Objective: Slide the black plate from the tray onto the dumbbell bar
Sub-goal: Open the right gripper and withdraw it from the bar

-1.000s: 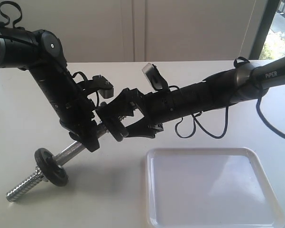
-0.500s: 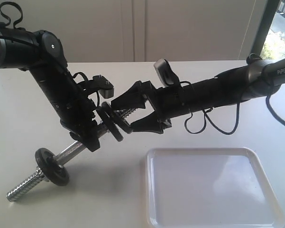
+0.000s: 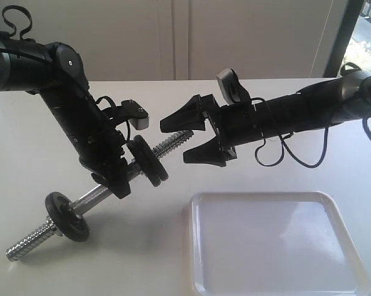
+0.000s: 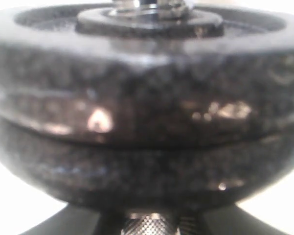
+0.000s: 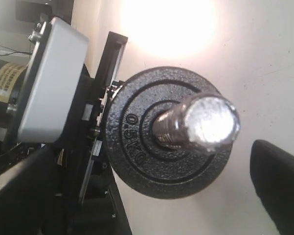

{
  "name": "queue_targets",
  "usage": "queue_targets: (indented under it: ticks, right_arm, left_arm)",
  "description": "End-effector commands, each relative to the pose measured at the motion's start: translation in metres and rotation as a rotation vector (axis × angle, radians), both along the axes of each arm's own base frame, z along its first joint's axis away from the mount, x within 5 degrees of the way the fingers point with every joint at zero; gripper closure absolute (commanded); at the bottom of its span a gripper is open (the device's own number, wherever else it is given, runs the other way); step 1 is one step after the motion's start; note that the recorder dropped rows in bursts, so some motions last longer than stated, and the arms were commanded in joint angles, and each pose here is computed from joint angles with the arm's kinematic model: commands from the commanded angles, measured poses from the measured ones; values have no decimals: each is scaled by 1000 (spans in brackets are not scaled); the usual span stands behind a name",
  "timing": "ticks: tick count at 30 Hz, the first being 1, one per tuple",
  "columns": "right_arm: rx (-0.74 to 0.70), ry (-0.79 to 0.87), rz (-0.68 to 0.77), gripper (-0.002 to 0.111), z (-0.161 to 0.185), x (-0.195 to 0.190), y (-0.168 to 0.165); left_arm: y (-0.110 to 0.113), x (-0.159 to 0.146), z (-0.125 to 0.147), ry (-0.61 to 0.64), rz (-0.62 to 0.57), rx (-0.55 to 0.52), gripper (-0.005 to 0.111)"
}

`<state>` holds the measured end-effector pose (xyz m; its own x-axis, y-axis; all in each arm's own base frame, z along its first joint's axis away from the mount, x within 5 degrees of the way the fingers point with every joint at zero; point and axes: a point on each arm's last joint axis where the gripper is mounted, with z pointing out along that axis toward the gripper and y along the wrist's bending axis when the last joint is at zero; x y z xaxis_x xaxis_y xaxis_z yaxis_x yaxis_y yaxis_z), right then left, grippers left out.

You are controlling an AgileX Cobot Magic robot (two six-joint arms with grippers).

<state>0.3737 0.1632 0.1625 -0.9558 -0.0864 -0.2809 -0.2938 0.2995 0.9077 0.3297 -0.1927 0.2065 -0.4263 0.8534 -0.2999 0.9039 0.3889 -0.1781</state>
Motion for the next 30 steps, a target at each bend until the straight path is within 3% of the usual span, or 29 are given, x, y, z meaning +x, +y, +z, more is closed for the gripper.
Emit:
queue_targets:
  ticks: [1, 7, 10, 13, 18, 22, 24, 30]
  right_arm:
    - [5, -27, -9, 3, 11, 3, -10]
    - [-7, -53, -34, 4, 21, 6, -25]
    - [-11, -46, -56, 11, 24, 8, -33]
    - [-10, -22, -81, 26, 25, 9, -39]
    - [-9, -9, -93, 74, 25, 10, -42]
    - [-8, -8, -94, 102, 25, 10, -42]
    - [-8, -8, -94, 108, 25, 10, -42]
    - [-4, -8, -97, 108, 26, 11, -42]
  left_arm:
    - [-6, -7, 30, -1, 26, -110, 107]
    - [-6, -7, 30, -5, 27, -111, 107]
    - [-6, -7, 29, -5, 28, -110, 107]
    - [-7, -6, 27, -1, 29, -108, 107]
    - [-8, -4, 18, 22, 33, -102, 107]
    - [-9, -2, 11, 37, 34, -94, 107]
    - [-9, -1, 9, 42, 35, -91, 107]
    - [-10, 1, 2, 55, 38, -87, 107]
